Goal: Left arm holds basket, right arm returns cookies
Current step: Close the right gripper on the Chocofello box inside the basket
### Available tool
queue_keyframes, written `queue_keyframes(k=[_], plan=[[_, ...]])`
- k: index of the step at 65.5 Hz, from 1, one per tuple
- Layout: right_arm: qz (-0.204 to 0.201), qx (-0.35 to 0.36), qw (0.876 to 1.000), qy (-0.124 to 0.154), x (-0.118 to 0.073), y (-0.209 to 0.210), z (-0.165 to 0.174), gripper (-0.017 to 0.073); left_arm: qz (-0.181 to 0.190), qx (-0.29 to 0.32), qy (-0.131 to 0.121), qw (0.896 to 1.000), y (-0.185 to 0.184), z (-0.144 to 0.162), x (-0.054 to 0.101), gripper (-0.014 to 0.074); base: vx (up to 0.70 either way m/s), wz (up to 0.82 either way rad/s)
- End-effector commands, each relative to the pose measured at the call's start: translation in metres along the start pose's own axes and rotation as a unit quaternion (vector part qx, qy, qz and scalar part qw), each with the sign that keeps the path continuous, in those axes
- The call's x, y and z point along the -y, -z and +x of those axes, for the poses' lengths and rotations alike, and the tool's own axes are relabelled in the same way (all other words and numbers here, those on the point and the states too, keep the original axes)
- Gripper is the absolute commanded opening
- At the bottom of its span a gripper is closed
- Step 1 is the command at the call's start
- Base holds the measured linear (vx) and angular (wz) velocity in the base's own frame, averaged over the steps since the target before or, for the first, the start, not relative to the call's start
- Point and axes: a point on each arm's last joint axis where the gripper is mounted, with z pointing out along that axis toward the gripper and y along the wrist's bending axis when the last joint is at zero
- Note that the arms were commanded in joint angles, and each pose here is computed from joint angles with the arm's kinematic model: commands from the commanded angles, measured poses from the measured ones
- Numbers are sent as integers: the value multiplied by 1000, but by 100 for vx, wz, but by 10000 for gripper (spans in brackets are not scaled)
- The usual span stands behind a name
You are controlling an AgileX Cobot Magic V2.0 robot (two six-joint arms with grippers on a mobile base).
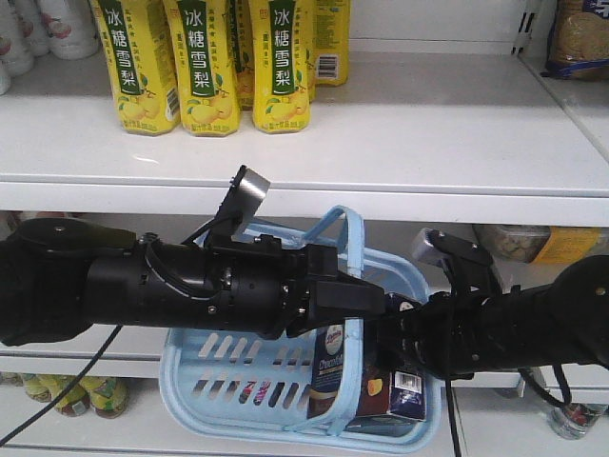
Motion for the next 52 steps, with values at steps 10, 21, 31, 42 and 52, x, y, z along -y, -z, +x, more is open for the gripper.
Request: queue_keyframes(k=[10, 21, 31, 42, 52], plan=[[-12, 23, 1000, 17, -5, -5, -15, 579, 53, 51, 8, 997, 11, -14, 26, -6, 0, 0], [-8, 10, 1000, 16, -2, -17, -20, 570, 53, 51, 8, 997, 11, -14, 26, -6, 0, 0], [-2, -4, 1000, 9, 2, -29, -22, 516, 53, 51, 8, 997, 11, -14, 26, -6, 0, 0], [-3, -3, 1000, -5, 3, -34, -24, 395, 53, 51, 8, 997, 11, -14, 26, -6, 0, 0], [-8, 5, 1000, -19, 2, -33, -26, 265, 53, 51, 8, 997, 11, -14, 26, -6, 0, 0]])
